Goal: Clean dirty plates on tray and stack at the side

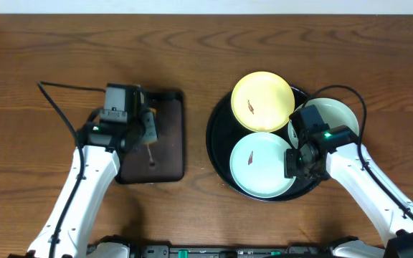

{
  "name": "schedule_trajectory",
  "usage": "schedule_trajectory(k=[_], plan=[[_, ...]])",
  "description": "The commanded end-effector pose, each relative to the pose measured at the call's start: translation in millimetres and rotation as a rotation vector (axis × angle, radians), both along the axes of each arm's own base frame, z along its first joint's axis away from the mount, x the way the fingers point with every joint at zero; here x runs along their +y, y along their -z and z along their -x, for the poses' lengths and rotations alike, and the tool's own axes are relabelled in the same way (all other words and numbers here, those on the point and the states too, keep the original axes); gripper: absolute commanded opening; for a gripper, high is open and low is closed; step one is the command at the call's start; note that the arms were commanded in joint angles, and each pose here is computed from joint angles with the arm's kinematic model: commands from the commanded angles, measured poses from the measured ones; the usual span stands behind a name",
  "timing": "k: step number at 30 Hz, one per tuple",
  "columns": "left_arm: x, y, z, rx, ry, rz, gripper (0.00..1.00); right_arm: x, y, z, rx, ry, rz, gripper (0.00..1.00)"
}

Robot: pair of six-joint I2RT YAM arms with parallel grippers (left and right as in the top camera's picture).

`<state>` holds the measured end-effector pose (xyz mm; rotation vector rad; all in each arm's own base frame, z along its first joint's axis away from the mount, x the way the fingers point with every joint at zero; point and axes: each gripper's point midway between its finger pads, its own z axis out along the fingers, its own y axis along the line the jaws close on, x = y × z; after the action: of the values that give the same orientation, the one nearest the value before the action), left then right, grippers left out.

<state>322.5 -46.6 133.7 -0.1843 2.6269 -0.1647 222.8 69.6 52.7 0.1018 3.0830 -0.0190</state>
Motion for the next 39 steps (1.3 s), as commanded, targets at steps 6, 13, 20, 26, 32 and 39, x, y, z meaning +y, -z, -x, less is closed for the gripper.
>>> schedule_trajectory(k=[6,13,20,26,32,39], plan=[[-2,-66,-27,-0.229,0.011,0.008,0.07,-3,-18,-20,-0.08,-0.044,0.046,0.51],[8,-84,-37,-0.318,-0.003,-0.051,0.07,-5,-21,-27,-0.109,-0.034,0.063,0.53],[9,-75,-34,-0.297,-0.029,-0.043,0.08,-9,-7,-15,-0.078,0.084,0.063,0.42],[9,-61,-35,-0.252,-0.029,-0.048,0.08,1,8,-11,-0.07,0.088,-0.003,0.32],[9,-49,-37,-0.218,-0.028,-0.053,0.07,-1,20,-6,-0.069,0.088,0.001,0.27],[9,-50,-38,-0.222,-0.028,-0.052,0.08,5,36,-3,-0.083,0.084,-0.045,0.17]])
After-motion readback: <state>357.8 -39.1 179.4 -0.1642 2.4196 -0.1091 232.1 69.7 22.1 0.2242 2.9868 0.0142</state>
